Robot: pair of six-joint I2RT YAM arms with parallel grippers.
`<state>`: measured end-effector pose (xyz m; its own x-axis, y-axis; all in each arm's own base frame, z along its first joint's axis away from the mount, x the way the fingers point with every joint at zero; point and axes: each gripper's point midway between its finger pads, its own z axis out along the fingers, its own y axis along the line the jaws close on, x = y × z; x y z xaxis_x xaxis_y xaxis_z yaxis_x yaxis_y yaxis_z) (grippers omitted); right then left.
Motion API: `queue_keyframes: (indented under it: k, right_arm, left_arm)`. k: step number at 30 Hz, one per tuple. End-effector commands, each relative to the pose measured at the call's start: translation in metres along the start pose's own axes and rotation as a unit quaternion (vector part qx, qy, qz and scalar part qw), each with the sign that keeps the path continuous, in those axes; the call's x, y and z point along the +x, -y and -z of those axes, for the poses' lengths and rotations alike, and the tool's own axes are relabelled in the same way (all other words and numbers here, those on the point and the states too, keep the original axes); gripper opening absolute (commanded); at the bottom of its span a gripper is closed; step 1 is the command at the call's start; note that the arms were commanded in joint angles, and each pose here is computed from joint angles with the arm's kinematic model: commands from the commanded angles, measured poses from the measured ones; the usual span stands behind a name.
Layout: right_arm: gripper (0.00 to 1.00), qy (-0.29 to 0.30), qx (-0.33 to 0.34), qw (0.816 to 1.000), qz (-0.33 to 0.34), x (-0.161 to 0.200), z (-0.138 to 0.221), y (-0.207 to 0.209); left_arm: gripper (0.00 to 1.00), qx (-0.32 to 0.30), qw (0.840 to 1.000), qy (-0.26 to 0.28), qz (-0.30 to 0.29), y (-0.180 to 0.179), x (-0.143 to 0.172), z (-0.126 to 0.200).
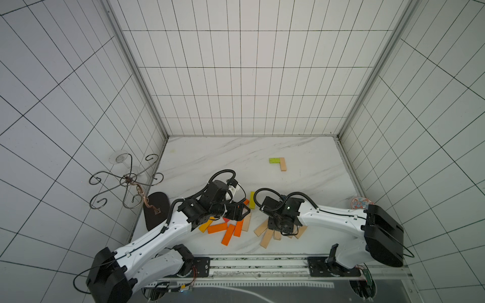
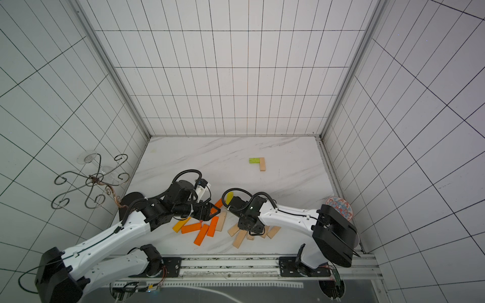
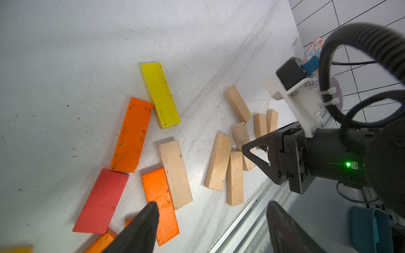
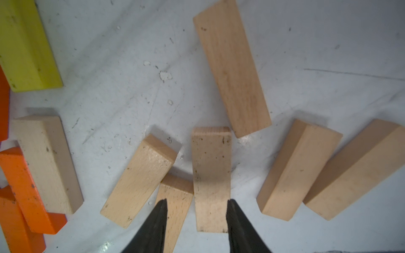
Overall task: Assemble a giraffe with building blocks
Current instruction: Pick up the building block from the center of the board.
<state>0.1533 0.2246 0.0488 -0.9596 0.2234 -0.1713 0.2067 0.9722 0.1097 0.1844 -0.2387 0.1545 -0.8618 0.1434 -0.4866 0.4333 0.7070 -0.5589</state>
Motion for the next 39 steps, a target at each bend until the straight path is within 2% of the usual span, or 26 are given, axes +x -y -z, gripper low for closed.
queue_keyframes:
  k: [1, 20, 25, 29, 34, 39]
  right_arm:
    - [0.45, 0.009, 0.044, 0.999, -0.008, -0.002, -0.013, 0.028]
    - [0.41, -0.019, 0.074, 0.997, 0.025, -0.004, -0.043, 0.032]
    - [0.32, -0.015, 0.076, 0.997, 0.025, -0.005, -0.042, 0.034]
    - [0.25, -0.005, 0.074, 0.997, 0.029, -0.011, -0.031, 0.033]
    - [0.24, 0.016, 0.061, 0.997, 0.049, -0.026, 0.002, 0.028]
    - [0.23, 0.063, 0.041, 0.995, 0.066, -0.068, 0.043, 0.032]
  left_arm:
    - [0.77, 0.023, 1.0, 0.005, 0.002, 0.008, 0.0, -0.004]
    - [0.77, 0.026, 1.0, -0.002, -0.003, 0.007, 0.004, -0.01]
    - [0.77, 0.025, 1.0, -0.002, -0.003, 0.006, 0.004, -0.01]
    - [0.77, 0.026, 1.0, -0.002, -0.003, 0.007, 0.003, -0.011]
    - [0.77, 0.027, 1.0, -0.001, -0.004, 0.009, -0.001, -0.012]
    - [0.77, 0.027, 1.0, 0.006, -0.009, 0.01, -0.011, -0.012]
